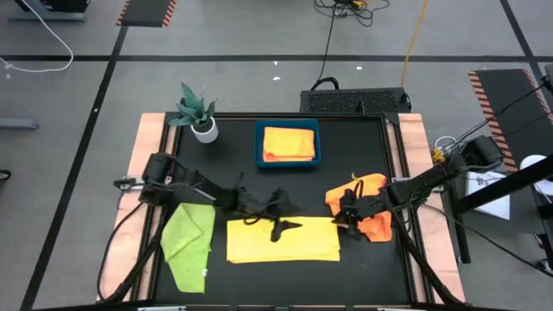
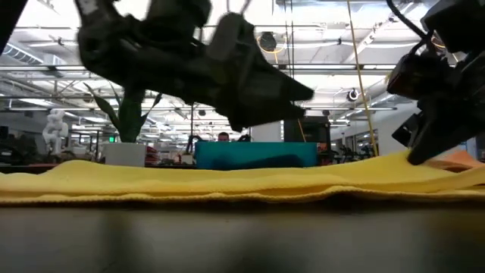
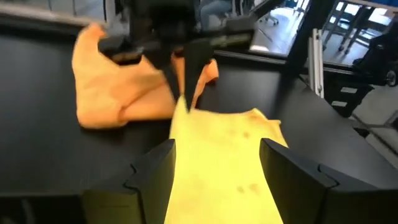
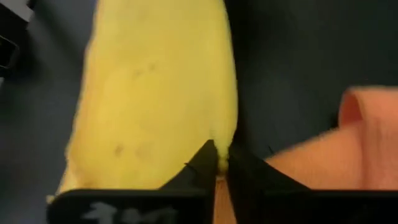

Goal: Fold microfiber towels
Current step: Fold the yellow microfiber cloth into the blue bin

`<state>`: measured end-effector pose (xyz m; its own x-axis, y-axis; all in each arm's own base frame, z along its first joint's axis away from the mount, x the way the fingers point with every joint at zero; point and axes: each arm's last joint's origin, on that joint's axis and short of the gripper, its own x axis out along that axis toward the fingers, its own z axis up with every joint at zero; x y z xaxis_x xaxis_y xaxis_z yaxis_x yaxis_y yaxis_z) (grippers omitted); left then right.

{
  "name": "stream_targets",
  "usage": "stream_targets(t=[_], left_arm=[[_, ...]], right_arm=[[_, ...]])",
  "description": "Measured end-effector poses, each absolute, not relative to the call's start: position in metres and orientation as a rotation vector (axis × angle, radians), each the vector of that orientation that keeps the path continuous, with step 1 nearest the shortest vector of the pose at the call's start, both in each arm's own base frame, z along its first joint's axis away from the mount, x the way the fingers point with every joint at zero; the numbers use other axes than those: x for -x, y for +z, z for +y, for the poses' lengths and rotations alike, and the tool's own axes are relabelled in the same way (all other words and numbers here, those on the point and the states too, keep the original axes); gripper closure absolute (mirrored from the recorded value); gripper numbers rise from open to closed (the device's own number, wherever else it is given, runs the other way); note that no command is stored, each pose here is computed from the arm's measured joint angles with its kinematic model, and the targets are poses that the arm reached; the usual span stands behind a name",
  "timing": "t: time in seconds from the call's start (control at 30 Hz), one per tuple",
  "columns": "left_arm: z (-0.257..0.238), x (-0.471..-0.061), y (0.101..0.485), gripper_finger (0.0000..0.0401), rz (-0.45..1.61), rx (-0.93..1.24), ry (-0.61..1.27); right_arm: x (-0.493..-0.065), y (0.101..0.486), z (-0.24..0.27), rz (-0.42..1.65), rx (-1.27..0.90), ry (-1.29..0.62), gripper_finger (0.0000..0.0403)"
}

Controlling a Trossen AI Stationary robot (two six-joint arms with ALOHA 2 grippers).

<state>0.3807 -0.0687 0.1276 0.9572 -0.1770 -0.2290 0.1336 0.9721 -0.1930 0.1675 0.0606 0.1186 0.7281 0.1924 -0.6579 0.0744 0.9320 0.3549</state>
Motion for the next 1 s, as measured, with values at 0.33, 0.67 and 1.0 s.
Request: stream_targets(t=[0.33,0.67,1.0], left_arm=[[-0.044,-0.431,0.128,0.0164,0.240,0.278,-0.268],[-0.041,-0.452,0.145,0.0164,0.283,0.289,-0.276],[-0.038,-0.452,0.144,0.0164,0.317,0.349,-0.281]], right_arm=[[-0.176,0.136,0.063,0.554,-0.235,0.149,0.0396],[-0.179,0.143,0.064,0.468,-0.121,0.197,0.0400],[-0.182,0.151,0.065,0.371,-0.109,0.223,0.0400]])
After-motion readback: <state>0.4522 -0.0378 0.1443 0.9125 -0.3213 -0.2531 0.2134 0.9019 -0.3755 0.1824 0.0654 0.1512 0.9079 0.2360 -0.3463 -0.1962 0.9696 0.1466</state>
